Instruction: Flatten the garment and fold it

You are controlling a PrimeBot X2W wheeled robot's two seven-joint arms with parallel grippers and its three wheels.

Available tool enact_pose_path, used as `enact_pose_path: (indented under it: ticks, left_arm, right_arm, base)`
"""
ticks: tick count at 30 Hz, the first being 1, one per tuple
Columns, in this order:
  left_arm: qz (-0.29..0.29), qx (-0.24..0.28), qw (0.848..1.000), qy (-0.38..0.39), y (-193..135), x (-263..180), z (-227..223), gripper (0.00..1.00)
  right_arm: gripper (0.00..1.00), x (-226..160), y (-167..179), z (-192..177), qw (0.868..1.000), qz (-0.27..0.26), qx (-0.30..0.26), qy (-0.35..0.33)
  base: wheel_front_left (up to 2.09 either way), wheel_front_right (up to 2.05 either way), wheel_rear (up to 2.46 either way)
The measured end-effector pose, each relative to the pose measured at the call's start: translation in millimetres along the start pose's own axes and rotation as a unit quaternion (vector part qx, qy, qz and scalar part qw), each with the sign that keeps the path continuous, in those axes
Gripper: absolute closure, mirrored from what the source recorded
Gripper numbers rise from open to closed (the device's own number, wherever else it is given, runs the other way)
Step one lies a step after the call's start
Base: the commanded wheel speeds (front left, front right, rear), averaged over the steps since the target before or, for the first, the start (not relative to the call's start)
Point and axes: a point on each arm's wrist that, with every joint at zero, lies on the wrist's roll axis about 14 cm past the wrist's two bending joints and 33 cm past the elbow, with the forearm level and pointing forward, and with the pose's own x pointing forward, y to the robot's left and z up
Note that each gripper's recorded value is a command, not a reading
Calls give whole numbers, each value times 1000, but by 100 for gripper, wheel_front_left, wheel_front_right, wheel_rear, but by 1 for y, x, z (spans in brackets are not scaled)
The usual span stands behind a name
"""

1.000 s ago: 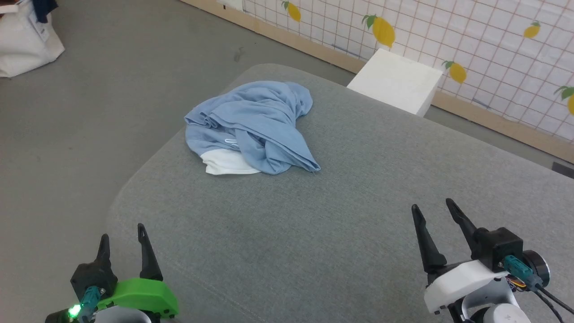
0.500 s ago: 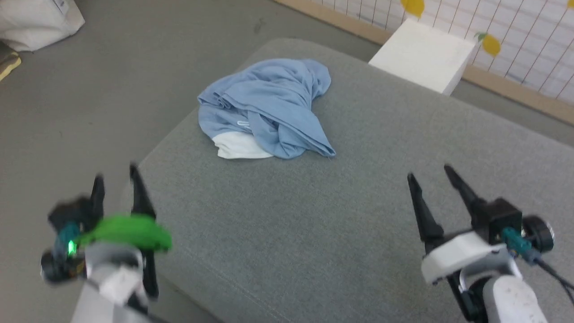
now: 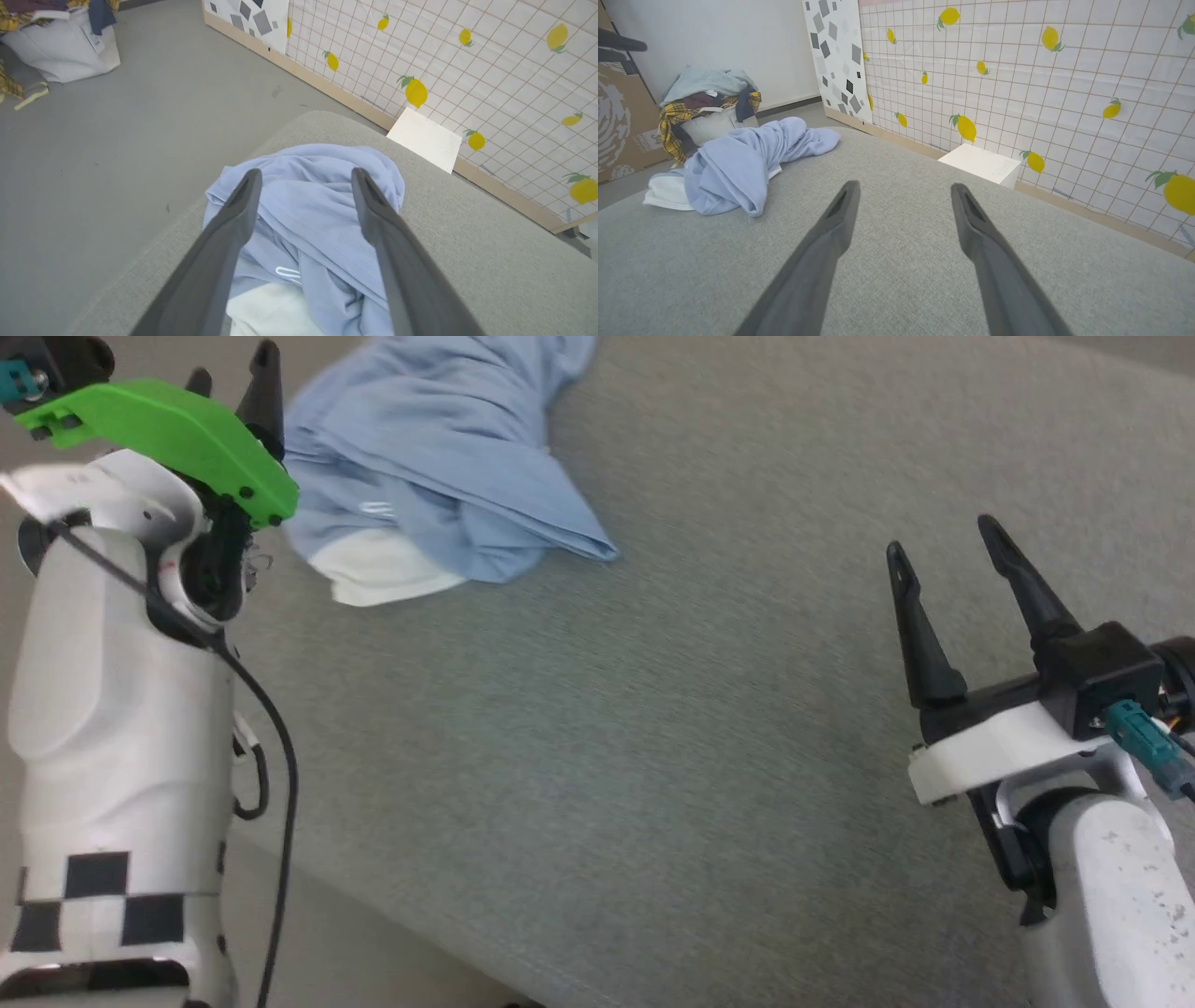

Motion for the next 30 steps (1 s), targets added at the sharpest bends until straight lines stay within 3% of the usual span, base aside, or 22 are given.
enact_pose_path:
  ticks: [4, 10, 16, 17, 18, 19, 20, 26, 30]
  left_arm:
    - [10, -7, 994, 109, -3, 30, -54, 0]
    - [3, -24, 973, 231, -27, 56, -125, 0]
    - [18, -6, 936, 352, -32, 56, -188, 0]
    - [17, -2, 929, 369, -32, 56, -190, 13]
    - [11, 1, 925, 381, -34, 56, -192, 47]
    - [8, 5, 924, 382, -34, 56, -190, 60]
    - [7, 14, 928, 372, -33, 56, -187, 100]
    - [-4, 98, 971, 219, -31, 60, -148, 100]
    - [-23, 158, 986, 56, -41, 61, -65, 100]
  right_arm:
    - [0, -8, -23, -22, 999, -28, 11, 15]
    - [0, -37, -63, -52, 995, -89, 19, 50]
    - [0, -66, -90, -75, 987, -135, 24, 78]
    - [0, -70, -93, -76, 986, -142, 25, 80]
    - [0, -75, -96, -76, 985, -148, 25, 81]
    - [0, -78, -97, -76, 985, -152, 25, 82]
    - [0, -81, -98, -75, 984, -157, 26, 82]
    - [0, -106, -98, -68, 979, -177, 25, 94]
    - [0, -117, -98, -45, 979, -188, 20, 69]
  base:
    - [0, 0, 0]
    - [0, 0, 0]
    - [0, 0, 0]
    - [0, 0, 0]
    - [0, 0, 0]
    - [0, 0, 0]
    - [0, 0, 0]
    - [0, 0, 0]
    - [0, 0, 0]
